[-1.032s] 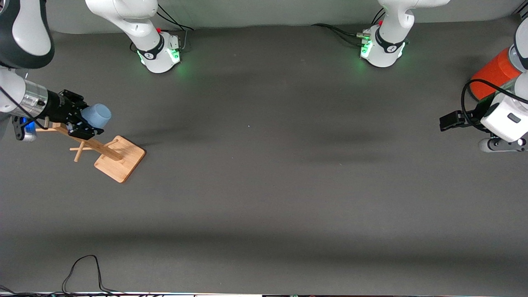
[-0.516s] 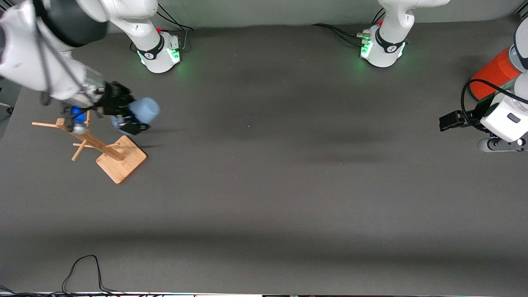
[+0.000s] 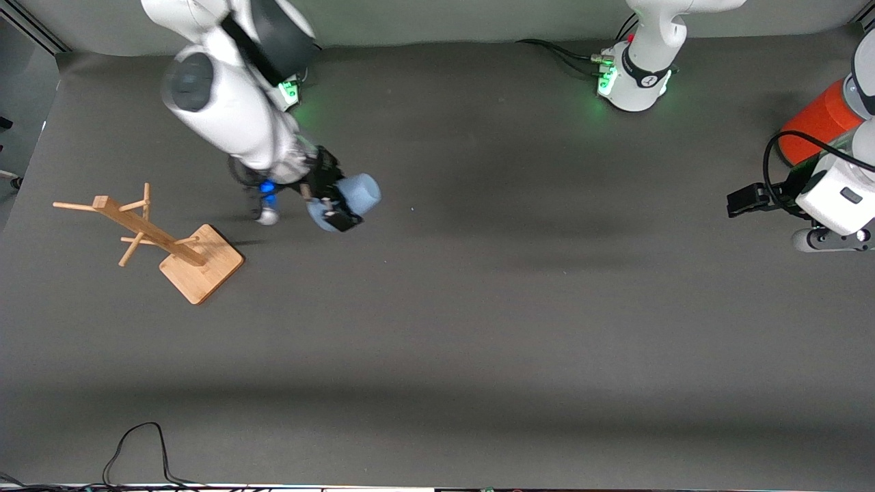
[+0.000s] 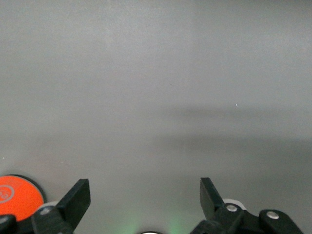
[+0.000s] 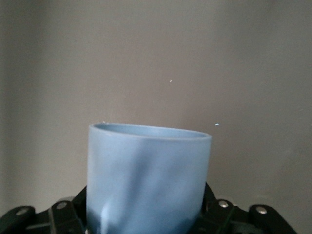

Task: Rotate and upright cup with both arms
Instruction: 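Carry the blue cup away from the mug tree toward the table middle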

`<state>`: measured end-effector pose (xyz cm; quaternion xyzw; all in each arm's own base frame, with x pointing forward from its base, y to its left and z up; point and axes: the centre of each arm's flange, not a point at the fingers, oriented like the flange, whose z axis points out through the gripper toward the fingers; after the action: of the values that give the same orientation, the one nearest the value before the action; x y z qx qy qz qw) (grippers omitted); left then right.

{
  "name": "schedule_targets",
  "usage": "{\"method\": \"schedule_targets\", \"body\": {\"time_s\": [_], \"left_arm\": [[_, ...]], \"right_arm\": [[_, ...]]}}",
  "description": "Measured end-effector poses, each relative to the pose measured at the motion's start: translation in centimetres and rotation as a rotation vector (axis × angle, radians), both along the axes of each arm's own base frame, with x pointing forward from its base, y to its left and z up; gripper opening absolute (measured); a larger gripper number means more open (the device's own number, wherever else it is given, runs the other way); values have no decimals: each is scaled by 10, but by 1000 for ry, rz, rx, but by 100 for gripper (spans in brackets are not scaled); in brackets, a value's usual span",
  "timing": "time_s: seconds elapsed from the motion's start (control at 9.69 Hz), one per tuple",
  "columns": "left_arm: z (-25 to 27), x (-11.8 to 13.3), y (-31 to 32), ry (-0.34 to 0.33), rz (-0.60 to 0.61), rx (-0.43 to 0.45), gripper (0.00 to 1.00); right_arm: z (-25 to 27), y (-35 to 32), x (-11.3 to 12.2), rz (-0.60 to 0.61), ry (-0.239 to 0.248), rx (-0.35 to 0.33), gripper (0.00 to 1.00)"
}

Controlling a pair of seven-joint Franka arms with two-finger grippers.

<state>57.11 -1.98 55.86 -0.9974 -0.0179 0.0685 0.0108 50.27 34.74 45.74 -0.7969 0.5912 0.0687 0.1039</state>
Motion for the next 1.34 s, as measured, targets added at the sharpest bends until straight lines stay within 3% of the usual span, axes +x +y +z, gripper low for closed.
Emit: {"method": "schedule_targets", "body": {"time_s": [0.52, 0.83, 1.03, 1.24, 1.34], "left_arm": [[-1, 0, 0, 2, 0, -2, 100], [-2, 1, -1, 4, 0, -2, 100], [-2, 1, -1, 4, 0, -3, 100], [-3, 1, -1, 4, 0, -3, 100], [-3, 1, -1, 6, 0, -3, 100]], "right_arm": [[-129, 147, -56, 0, -46, -167, 80], [-215, 178, -75, -19, -42, -236, 80], [-260, 195, -98, -38, -25, -263, 80], [-279, 208, -102, -65, -2, -257, 81], [-281, 208, -99, -69, -3, -258, 91]]}}
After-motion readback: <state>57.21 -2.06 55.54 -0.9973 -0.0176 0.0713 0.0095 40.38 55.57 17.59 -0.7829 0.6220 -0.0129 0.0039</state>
